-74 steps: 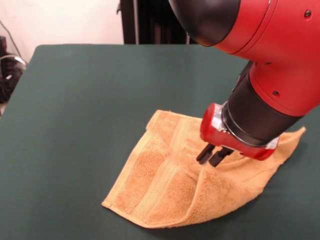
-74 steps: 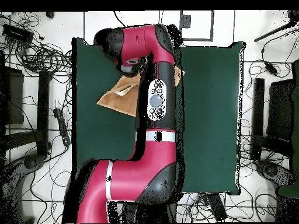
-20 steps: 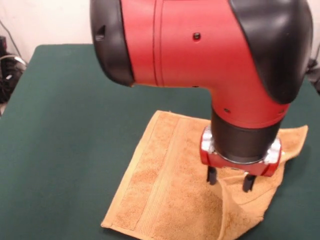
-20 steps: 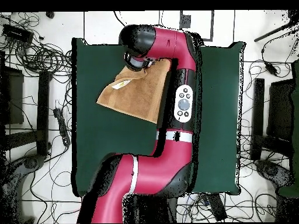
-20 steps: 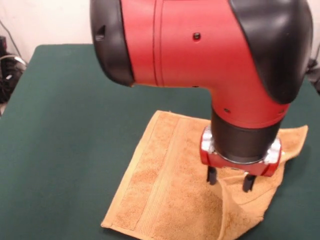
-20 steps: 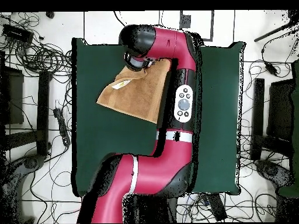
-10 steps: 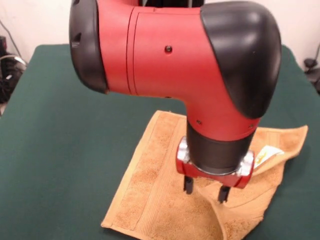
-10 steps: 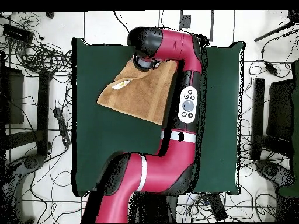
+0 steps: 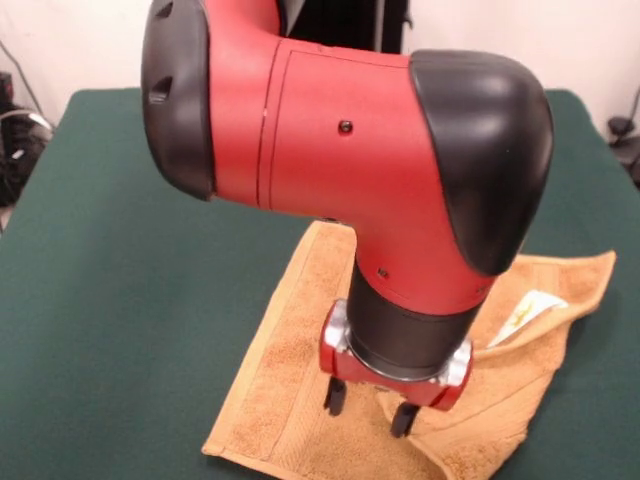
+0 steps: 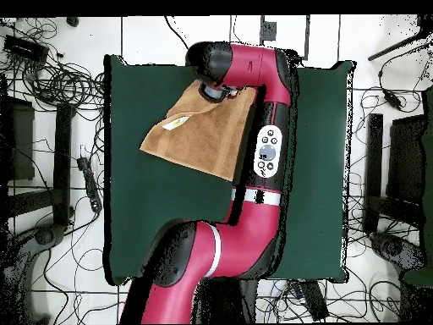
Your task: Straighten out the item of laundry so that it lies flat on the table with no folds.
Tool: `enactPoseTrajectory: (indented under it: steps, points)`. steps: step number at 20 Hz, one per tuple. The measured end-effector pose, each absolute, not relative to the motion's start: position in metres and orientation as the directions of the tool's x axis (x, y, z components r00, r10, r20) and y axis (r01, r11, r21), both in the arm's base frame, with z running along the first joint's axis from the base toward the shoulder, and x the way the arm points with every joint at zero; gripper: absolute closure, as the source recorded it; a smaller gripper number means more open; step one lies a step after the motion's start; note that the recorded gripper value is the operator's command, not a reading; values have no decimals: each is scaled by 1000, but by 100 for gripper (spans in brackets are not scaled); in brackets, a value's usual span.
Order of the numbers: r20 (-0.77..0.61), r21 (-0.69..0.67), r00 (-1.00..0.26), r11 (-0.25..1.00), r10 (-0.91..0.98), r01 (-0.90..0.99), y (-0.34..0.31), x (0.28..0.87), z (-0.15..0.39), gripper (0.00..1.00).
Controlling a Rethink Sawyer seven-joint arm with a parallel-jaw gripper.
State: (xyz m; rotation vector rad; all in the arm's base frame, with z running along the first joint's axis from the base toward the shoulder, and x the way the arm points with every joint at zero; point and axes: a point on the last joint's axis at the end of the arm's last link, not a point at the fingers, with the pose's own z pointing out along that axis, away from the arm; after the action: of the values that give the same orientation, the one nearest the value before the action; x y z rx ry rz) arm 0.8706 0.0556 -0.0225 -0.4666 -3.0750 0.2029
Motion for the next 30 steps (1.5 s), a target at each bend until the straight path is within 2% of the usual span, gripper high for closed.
enactPoseTrajectory:
  steps: [6,14,22,30]
  points:
    - [-184,-135,-955,957,232,258,63,892,-22,0]
    - [-449,-128,-890,980,78,150,81,914,-25,0]
    - [-452,-161,-891,978,44,130,76,909,-26,0]
    - [-431,-136,-899,979,76,149,75,908,-20,0]
